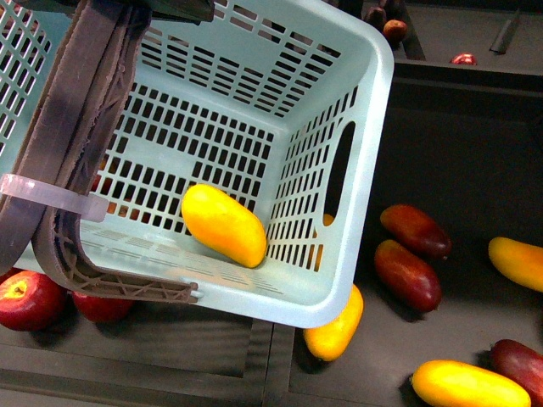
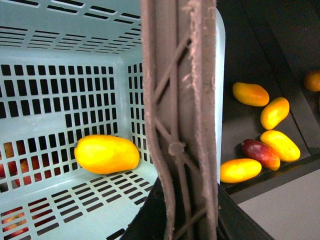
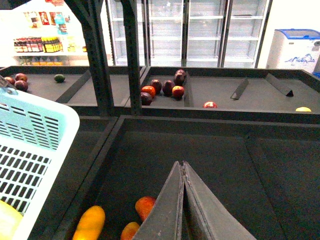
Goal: Pick mango and avocado into basket
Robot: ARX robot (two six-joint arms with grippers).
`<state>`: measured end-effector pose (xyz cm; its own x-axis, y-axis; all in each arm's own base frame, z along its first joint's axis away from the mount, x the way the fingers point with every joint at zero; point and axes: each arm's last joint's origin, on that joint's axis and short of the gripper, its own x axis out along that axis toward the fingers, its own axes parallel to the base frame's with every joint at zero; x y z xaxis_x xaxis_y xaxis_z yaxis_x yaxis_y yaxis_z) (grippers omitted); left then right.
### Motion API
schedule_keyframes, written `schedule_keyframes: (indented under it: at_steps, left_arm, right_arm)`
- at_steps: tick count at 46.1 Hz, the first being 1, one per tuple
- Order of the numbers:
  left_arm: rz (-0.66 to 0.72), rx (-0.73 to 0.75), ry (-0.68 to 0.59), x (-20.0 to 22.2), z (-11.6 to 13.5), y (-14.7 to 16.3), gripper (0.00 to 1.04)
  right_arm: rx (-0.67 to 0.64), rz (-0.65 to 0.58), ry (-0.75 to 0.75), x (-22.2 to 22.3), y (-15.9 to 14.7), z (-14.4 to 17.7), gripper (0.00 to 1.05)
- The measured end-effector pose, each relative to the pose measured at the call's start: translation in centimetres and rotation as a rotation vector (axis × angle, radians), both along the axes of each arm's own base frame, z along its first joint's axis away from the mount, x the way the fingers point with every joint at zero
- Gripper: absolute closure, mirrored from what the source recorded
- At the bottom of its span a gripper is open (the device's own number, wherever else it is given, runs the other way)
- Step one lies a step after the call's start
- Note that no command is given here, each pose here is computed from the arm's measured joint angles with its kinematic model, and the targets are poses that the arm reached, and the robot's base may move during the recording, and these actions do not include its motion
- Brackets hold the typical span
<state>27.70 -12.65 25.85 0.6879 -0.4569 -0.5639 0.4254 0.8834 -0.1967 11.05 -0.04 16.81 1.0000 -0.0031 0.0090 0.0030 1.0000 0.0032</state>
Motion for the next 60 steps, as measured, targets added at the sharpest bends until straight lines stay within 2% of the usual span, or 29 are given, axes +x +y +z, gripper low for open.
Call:
schedule_keyframes:
  at_steps: [13,31,37,45,55,57,60]
  left_arm:
    - [-0.001,0.000,0.000,0.0,0.0,0.0,0.97]
    - [0.000,0.000,0.000,0.0,0.0,0.0,0.97]
    - [0.000,0.000,0.000,0.0,0.0,0.0,0.97]
    - [0.000,0.000,0.000,0.0,0.0,0.0,0.97]
    - [-0.020,-0.006,0.003,-0.1,0.0,-0.3,0.97]
    - [-0.029,-0.008,0.003,-0.2,0.0,-0.4,0.97]
    - [-0.029,-0.012,0.005,-0.2,0.0,-0.4,0.97]
  right_arm:
    - [0.000,0.001,0.036,-0.9,0.0,-0.5,1.02]
    - [0.000,0.001,0.008,-1.3,0.0,-0.3,1.02]
    - [-0.002,0.001,0.008,-1.3,0.0,-0.3,0.79]
    - [-0.002,0.001,0.009,-1.3,0.0,-0.3,0.54]
    - [-0.001,-0.002,0.008,-1.3,0.0,-0.3,0.10]
    - [-0.001,-0.001,0.010,-1.3,0.0,-0.3,0.06]
    - [-0.002,-0.001,0.010,-1.3,0.0,-0.3,0.08]
